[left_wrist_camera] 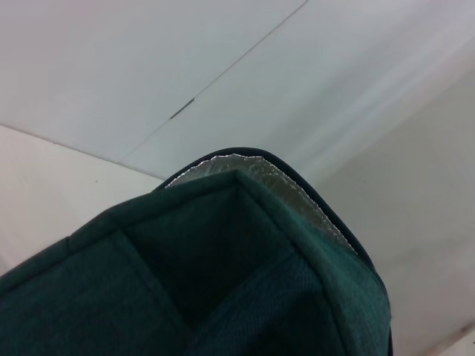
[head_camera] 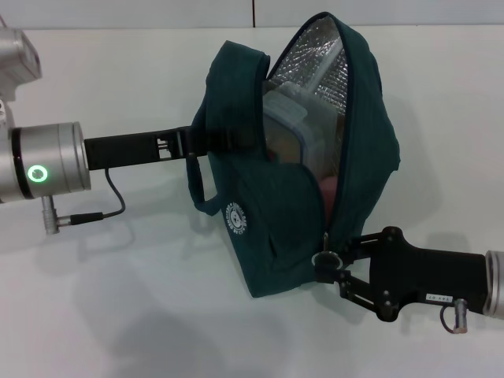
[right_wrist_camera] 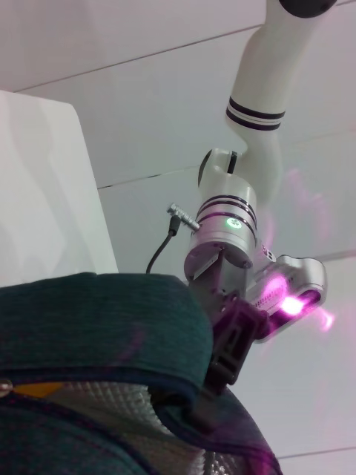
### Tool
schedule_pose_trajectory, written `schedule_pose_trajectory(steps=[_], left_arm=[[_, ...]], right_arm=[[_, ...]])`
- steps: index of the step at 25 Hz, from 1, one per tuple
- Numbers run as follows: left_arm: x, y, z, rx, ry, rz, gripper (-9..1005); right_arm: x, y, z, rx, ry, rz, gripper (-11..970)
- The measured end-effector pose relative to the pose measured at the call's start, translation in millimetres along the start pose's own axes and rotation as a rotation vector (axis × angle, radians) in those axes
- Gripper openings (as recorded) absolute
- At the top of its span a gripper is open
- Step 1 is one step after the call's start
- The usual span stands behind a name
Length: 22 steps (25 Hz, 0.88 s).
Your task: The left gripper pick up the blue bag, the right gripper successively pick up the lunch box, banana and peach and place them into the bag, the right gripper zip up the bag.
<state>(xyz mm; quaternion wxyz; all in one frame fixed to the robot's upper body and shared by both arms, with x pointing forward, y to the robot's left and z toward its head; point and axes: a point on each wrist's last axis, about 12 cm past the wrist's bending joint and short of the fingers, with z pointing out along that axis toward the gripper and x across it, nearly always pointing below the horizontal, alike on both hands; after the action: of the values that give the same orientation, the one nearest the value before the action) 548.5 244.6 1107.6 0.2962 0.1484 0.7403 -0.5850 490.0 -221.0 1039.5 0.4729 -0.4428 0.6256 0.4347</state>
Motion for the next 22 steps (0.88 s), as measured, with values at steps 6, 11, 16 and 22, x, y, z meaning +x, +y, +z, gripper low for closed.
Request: schedule_pose_trajectory(steps=[6, 11, 16, 22], left_arm=[[0.1, 0.0, 0.1, 0.000, 0.000, 0.000, 48], [-0.3, 0.7, 0.1, -0.006, -0.003, 0.000, 49], [-0.3, 0.9, 0.1, -0.008, -0.003, 0.000, 49], [-0.4, 1.0, -0.1, -0.009, -0.004, 0.000, 49]], right_arm=[[1.2, -0.4, -1.8, 0.015, -0.001, 0.005, 191], [2.9, 0.0, -3.5, 0.024, 0.003, 0.010, 70], [4.0, 0.9, -4.7, 0.027, 0.004, 0.008, 32], [3.3, 2.1, -8.0, 0.019, -0.003, 0.005, 11]])
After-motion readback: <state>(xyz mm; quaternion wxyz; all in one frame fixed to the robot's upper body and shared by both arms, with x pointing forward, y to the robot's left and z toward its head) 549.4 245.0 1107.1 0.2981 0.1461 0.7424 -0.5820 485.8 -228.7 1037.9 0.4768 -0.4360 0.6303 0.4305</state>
